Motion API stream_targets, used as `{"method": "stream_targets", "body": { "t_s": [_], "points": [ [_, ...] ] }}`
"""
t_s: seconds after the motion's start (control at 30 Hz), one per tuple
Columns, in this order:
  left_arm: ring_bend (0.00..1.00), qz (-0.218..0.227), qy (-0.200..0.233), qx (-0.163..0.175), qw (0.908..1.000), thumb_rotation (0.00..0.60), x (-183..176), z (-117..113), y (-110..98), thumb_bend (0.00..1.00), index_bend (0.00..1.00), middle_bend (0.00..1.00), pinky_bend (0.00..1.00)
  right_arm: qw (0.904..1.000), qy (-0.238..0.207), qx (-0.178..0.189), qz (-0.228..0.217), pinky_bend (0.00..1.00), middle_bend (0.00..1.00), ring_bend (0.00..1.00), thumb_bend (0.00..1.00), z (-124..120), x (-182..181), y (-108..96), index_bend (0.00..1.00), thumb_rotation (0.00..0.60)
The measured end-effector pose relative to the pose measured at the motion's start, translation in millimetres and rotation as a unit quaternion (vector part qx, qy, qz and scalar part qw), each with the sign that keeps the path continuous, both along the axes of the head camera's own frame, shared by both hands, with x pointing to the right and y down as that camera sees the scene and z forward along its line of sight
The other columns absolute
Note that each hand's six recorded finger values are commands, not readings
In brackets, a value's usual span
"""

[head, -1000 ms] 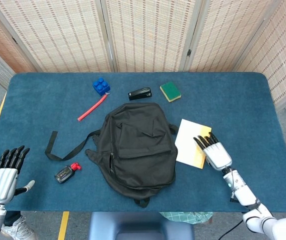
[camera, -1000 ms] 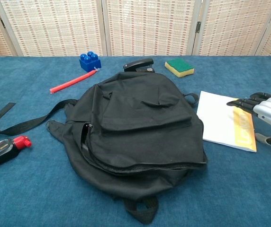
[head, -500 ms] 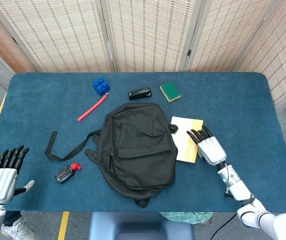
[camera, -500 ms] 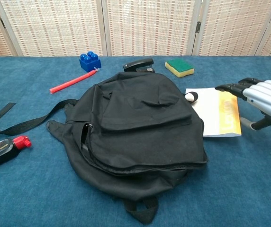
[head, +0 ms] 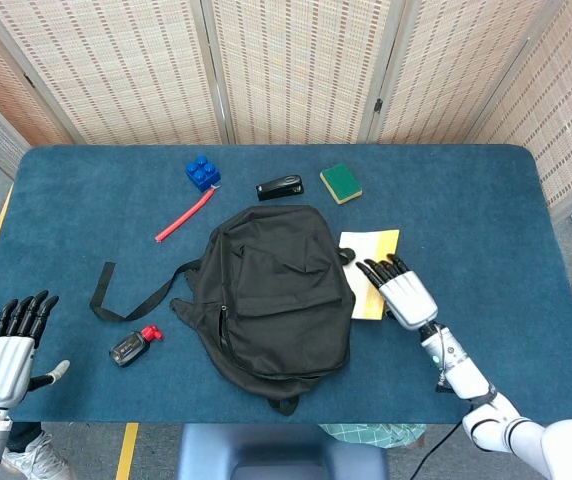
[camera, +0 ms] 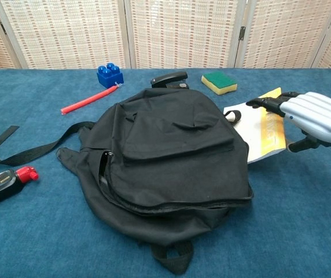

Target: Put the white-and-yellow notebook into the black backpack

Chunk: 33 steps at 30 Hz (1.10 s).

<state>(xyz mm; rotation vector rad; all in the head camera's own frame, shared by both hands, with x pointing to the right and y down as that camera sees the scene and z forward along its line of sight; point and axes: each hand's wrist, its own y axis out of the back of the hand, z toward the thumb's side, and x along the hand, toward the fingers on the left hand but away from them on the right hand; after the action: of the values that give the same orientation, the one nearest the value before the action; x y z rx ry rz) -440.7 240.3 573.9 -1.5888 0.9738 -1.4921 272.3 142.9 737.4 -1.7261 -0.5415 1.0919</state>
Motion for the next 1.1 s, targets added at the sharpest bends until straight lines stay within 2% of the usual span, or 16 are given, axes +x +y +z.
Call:
{"method": "stream_targets", "body": {
  "t_s": [0.33,0.43,0.67,1.1],
  "points": [
    [0.08,-0.001,0.001,-0.002,1.0,0.6,0,1,1,0.21,0.06,0.07,0.0,0.9998,0.006,0.009,-0.019,0.15,0.18,0.21,0.57,-5,-9,2,0.14,0.6],
    [0.08,0.001,0.002,-0.004,1.0,0.6,1,3,1,0.21,0.06,0.07,0.0,0.9998,0.005,0.012,-0.012,0.14,0.17,0.21,0.57,-8,-5,2,0.2,0.6],
    [0.08,0.004,0.003,-0.006,1.0,0.6,4,4,-1,0.22,0.05,0.07,0.0,0.9999,0.007,0.011,-0.002,0.14,0.2,0.21,0.47,-5,1,4,0.38,0.6],
    [0.08,0.006,0.002,-0.008,0.9999,0.6,6,6,-2,0.21,0.05,0.07,0.0,0.9998,-0.002,0.02,0.007,0.15,0.29,0.25,0.37,-1,-2,0,0.51,0.6]
  ]
}}
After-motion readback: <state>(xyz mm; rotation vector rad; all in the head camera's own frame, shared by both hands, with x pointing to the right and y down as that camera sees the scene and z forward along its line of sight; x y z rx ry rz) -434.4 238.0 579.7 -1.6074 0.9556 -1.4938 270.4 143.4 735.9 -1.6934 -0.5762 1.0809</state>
